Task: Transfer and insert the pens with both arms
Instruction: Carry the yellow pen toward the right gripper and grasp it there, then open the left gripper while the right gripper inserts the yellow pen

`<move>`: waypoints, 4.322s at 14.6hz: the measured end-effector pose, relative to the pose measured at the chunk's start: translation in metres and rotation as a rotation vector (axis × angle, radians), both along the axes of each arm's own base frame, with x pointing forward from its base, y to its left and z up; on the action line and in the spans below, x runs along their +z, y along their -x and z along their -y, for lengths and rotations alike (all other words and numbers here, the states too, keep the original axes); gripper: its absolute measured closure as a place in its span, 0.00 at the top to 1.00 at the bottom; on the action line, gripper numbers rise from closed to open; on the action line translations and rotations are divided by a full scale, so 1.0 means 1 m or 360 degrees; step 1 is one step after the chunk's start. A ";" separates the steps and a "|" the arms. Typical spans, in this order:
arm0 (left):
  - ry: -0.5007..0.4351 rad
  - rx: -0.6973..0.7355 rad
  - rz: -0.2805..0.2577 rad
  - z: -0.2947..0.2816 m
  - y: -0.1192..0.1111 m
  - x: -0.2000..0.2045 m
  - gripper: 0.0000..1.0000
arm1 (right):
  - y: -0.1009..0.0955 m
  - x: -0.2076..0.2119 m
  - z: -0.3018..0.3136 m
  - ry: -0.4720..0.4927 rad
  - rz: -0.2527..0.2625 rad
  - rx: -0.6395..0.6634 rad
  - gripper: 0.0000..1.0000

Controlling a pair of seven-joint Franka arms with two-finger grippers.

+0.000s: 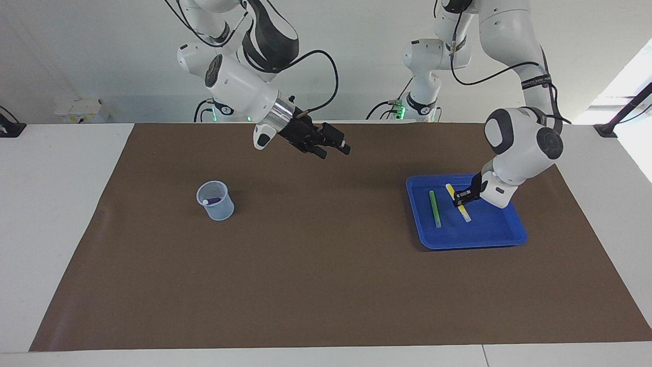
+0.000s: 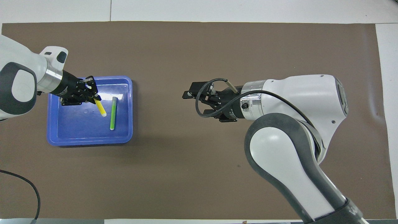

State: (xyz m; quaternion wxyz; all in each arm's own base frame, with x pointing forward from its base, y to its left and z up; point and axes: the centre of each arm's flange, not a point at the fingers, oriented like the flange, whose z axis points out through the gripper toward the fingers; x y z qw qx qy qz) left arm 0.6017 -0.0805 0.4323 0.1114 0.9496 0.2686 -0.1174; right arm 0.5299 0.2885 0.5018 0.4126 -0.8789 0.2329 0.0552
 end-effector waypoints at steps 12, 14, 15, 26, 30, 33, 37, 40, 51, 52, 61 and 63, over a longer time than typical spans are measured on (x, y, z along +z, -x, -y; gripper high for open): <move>0.0241 0.1181 -0.0615 0.165 0.037 0.064 0.17 | 0.019 -0.009 -0.037 -0.0032 -0.0001 -0.0242 0.96; 0.0277 0.1201 -0.0685 0.164 0.043 0.058 0.17 | 0.019 -0.010 -0.036 -0.0030 -0.0003 -0.0242 0.92; 0.0291 0.1208 -0.0713 0.164 0.047 0.056 0.17 | 0.019 -0.010 -0.036 -0.0030 -0.0003 -0.0242 0.92; 0.0375 0.1191 -0.0813 0.180 0.067 0.060 0.17 | 0.019 -0.009 -0.037 -0.0031 0.0000 -0.0244 0.64; 0.0384 0.1195 -0.0818 0.180 0.066 0.060 0.17 | 0.021 -0.008 -0.039 -0.0035 -0.0004 -0.0227 0.64; 0.0389 0.1202 -0.0814 0.179 0.065 0.060 0.17 | 0.022 -0.006 -0.040 -0.0039 -0.0012 -0.0209 0.61; 0.0410 0.1213 -0.0825 0.178 0.064 0.061 0.17 | 0.022 -0.005 -0.041 -0.0041 -0.0011 -0.0206 0.50; 0.0419 0.1221 -0.0823 0.176 0.063 0.062 0.17 | 0.021 -0.006 -0.039 -0.0038 -0.0016 -0.0209 0.24; 0.0432 0.1229 -0.0820 0.178 0.064 0.061 0.34 | 0.010 -0.006 -0.009 -0.0019 0.0015 -0.0041 0.19; 0.0434 0.1233 -0.0818 0.177 0.063 0.061 0.44 | 0.003 -0.004 0.013 0.0002 0.0028 0.0036 0.19; 0.0428 0.1194 -0.0672 0.150 0.051 0.059 1.00 | -0.015 0.029 0.218 0.0814 0.0452 0.1213 0.19; 0.0368 0.1060 -0.0531 0.134 0.046 0.054 1.00 | -0.022 0.025 0.237 0.0998 0.0511 0.1457 0.19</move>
